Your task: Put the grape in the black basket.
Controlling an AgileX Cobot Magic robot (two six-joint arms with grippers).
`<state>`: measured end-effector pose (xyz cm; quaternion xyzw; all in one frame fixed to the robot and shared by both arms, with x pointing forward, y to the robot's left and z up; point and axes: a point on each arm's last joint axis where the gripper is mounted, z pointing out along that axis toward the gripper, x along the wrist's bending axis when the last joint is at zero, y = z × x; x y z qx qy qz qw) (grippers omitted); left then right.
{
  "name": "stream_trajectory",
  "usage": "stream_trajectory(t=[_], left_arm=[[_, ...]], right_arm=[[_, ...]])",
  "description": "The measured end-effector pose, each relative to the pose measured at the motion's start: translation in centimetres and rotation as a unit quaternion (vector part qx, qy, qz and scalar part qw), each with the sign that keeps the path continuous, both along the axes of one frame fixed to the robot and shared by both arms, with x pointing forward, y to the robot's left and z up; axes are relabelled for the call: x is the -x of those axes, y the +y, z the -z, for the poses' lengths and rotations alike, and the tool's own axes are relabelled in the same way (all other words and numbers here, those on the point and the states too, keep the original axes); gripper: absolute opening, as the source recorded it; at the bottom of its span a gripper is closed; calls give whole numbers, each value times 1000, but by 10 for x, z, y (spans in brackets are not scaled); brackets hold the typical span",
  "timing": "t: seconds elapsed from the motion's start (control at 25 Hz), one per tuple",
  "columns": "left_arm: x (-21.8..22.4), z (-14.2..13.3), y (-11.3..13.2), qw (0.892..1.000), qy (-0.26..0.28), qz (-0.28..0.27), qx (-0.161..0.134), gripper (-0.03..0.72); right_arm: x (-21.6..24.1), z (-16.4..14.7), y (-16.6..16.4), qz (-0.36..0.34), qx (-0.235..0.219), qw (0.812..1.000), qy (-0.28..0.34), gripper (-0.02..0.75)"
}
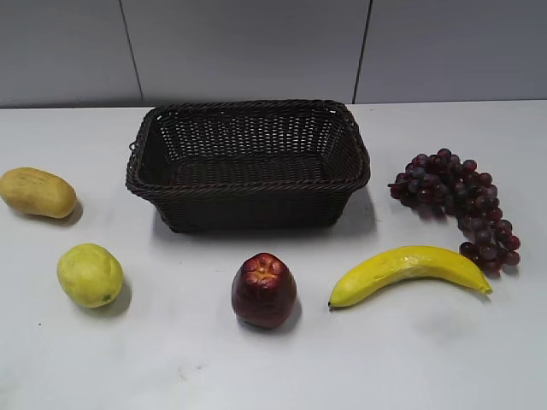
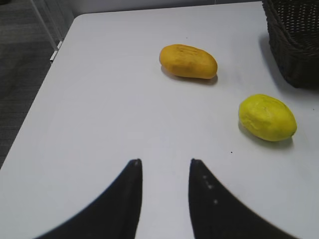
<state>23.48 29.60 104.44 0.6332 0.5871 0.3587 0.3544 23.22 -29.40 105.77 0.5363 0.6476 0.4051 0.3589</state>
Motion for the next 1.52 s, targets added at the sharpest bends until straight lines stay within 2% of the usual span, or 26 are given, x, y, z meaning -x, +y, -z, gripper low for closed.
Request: stream_trajectory(t=[0.96, 1.16, 1.28, 1.52], left_arm=[[0, 0, 0, 1000, 0, 0, 0, 230], [0, 0, 0, 1000, 0, 0, 0, 232], [0, 0, 0, 1000, 0, 0, 0, 233], [0, 0, 0, 1000, 0, 0, 0, 236]], right_arm=[[-2, -6, 2, -5, -9, 1000, -10, 573], [-28, -27, 3, 4, -24, 996, -88, 573], [-54, -32, 4, 10, -30, 993, -112, 573], [-119, -21, 8, 23, -27, 997, -67, 583]])
